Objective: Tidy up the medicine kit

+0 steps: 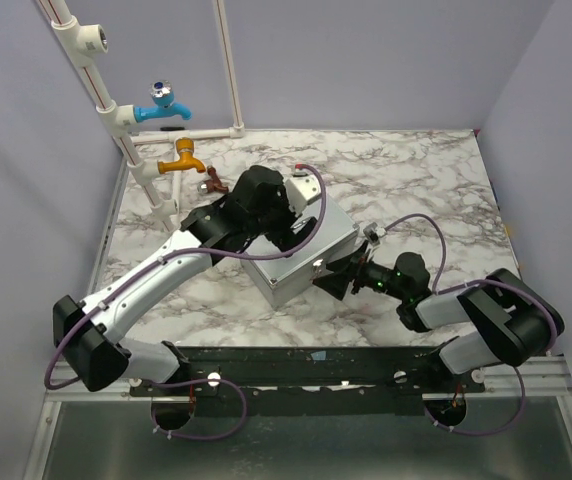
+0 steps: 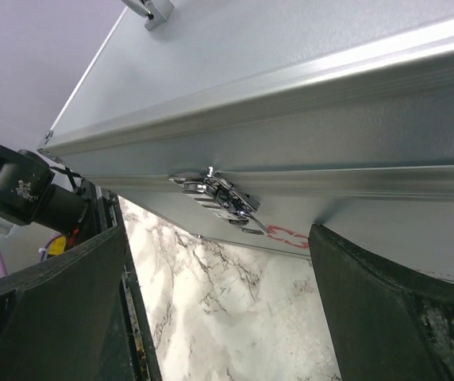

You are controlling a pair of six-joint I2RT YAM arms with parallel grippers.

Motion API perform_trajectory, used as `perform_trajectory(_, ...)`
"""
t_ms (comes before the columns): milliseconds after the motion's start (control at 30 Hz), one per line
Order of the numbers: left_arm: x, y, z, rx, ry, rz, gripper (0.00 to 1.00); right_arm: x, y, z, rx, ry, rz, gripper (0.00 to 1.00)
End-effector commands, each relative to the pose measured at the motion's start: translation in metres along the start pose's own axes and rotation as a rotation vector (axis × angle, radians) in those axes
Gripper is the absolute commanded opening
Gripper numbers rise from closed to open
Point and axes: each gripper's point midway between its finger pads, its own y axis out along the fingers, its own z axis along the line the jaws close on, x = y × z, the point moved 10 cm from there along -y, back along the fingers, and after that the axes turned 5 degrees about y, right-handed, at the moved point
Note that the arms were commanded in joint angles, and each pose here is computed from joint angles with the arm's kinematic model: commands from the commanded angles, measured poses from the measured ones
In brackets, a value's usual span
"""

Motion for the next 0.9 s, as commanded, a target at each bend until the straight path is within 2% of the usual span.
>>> perform_trajectory(0,0.006,-0.019,0.000,0.138,-0.123,-0.104,0.99,0.007,0.007,0.005,0.075,-0.053,-0.026,1.00)
perform_trajectory(100,-0.004,-0.023,-0.004,0.166,-0.182,-0.117,0.98,0.007,0.008,0.005,0.083,-0.053,-0.020,1.00)
perform_trajectory(433,-0.035,-0.009,-0.012,0.259,-0.369,-0.023,0.99,0.002,0.012,0.011,0.161,-0.037,0.011,1.00)
perform_trajectory(867,-0.055,0.007,-0.021,0.241,-0.430,0.039,0.99,-0.002,0.011,0.015,0.183,-0.023,0.019,1.00)
